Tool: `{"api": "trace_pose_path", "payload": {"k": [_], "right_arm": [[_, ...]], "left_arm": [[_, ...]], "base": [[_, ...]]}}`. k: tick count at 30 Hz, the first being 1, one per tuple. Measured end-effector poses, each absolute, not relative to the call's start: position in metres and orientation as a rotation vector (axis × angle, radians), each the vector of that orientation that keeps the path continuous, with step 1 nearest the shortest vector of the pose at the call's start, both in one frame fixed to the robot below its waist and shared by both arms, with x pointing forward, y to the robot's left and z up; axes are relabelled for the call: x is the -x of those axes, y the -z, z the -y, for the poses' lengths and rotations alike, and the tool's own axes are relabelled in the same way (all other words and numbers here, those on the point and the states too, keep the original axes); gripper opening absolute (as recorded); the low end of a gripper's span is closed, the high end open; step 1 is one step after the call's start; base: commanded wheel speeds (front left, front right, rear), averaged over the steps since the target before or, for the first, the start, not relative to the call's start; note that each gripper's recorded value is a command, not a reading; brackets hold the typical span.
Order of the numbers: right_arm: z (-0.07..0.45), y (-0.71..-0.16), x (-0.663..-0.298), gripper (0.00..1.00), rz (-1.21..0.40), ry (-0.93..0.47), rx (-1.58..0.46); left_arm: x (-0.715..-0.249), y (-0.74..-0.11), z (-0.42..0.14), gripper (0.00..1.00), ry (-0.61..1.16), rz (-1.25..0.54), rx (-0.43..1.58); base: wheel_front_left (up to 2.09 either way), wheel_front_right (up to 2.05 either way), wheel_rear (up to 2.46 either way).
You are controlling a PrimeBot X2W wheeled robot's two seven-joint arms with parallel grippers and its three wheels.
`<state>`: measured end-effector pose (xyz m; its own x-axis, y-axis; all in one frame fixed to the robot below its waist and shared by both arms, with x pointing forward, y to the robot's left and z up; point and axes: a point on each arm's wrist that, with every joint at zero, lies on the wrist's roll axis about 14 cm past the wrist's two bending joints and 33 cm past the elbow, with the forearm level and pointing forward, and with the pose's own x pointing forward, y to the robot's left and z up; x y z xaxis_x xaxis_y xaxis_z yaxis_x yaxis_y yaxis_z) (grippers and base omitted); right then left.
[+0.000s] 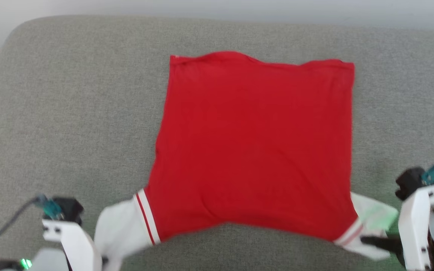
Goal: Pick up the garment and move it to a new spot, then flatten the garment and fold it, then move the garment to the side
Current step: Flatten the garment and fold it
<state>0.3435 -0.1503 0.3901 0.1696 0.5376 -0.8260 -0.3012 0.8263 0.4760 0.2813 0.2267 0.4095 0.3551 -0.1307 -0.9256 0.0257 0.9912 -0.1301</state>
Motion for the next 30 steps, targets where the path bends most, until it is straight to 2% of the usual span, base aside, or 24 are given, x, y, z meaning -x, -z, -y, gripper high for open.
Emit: {"api": "trace_pose_path", "payload": {"k": [4, 7, 8, 9, 15, 21, 30], "right_arm": [[0.153, -0.380, -0.320, 0.00, -1.320, -0.583, -0.225], [0.145, -0.379, -0.320, 0.02, -1.289, -0.575, -0.220], [0.143, -0.378, -0.320, 0.47, -1.282, -0.575, -0.202], [0.141, -0.378, -0.321, 1.00, -1.272, -0.576, -0.178], [0.141, -0.393, -0.339, 1.00, -1.169, -0.561, -0.091], [0.143, -0.444, -0.375, 1.00, -0.949, -0.535, -0.045], [0.147, -0.502, -0.465, 1.00, -0.582, -0.404, -0.014]], "left_arm": [[-0.255, -0.400, -0.217, 0.00, 0.097, -1.280, 0.151], [-0.254, -0.396, -0.212, 0.00, 0.095, -1.280, 0.183], [-0.253, -0.394, -0.209, 0.00, 0.101, -1.287, 0.193], [-0.252, -0.392, -0.206, 0.00, 0.109, -1.294, 0.204], [-0.262, -0.389, -0.194, 0.00, 0.134, -1.250, 0.253], [-0.268, -0.390, -0.193, 0.00, 0.141, -1.227, 0.255], [-0.295, -0.396, -0.190, 0.00, 0.172, -1.144, 0.236]], "base": [[0.00, 0.00, 0.00], [0.00, 0.00, 0.00], [0.00, 0.00, 0.00], [0.00, 0.00, 0.00], [0.00, 0.00, 0.00], [0.00, 0.00, 0.00], [0.00, 0.00, 0.00]]}}
